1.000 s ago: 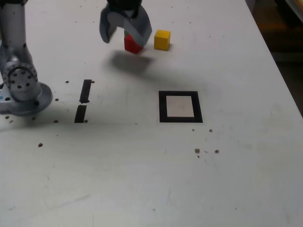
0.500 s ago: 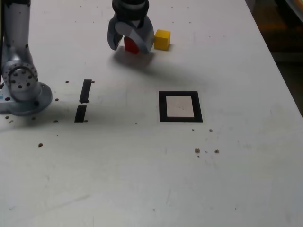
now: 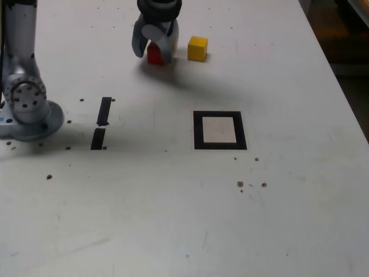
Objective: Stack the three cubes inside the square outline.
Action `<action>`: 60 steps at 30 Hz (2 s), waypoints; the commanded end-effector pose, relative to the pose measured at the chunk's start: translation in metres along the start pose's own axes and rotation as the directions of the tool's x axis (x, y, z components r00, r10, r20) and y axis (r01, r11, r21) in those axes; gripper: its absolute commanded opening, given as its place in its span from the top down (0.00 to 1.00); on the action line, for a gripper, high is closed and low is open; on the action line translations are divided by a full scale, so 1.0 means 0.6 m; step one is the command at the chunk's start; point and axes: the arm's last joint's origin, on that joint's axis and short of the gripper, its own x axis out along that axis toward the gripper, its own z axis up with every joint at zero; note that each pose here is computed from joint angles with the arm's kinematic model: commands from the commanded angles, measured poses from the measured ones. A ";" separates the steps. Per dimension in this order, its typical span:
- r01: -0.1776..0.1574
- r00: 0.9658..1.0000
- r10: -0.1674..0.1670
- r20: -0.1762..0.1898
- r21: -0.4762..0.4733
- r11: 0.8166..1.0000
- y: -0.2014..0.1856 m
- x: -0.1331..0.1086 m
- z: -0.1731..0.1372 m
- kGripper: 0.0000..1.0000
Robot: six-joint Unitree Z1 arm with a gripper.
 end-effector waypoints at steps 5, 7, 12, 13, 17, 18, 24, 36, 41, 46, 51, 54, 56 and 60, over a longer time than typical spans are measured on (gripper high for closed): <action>0.004 1.000 -0.004 0.025 -0.008 1.000 0.003 -0.004 0.002 0.74; 0.011 0.998 -0.010 0.055 -0.013 1.000 0.001 -0.017 -0.003 0.81; 0.042 0.991 -0.040 0.128 -0.010 0.999 -0.026 -0.084 -0.039 0.87; 0.054 0.989 -0.052 0.136 -0.008 0.999 -0.037 -0.104 -0.050 0.87; 0.105 0.985 -0.102 0.139 -0.019 0.994 -0.076 -0.150 -0.071 0.88; 0.119 0.984 -0.114 0.135 -0.026 0.993 -0.086 -0.159 -0.071 0.88; 0.143 0.984 -0.137 0.110 -0.049 0.988 -0.163 -0.208 -0.025 0.88; 0.216 0.964 -0.204 0.168 -0.060 0.974 -0.268 -0.265 0.131 0.88; 0.244 0.957 -0.225 0.185 -0.087 0.966 -0.279 -0.240 0.161 0.88; 0.247 0.961 -0.228 0.155 -0.117 0.962 -0.282 -0.195 0.177 0.88; 0.234 0.966 -0.214 0.142 -0.142 0.962 -0.281 -0.167 0.193 0.88; 0.230 0.968 -0.211 0.136 -0.144 0.962 -0.282 -0.160 0.200 0.88; 0.228 0.969 -0.208 0.136 -0.145 0.963 -0.282 -0.157 0.203 0.88; 0.219 0.970 -0.198 0.143 -0.147 0.965 -0.282 -0.153 0.208 0.87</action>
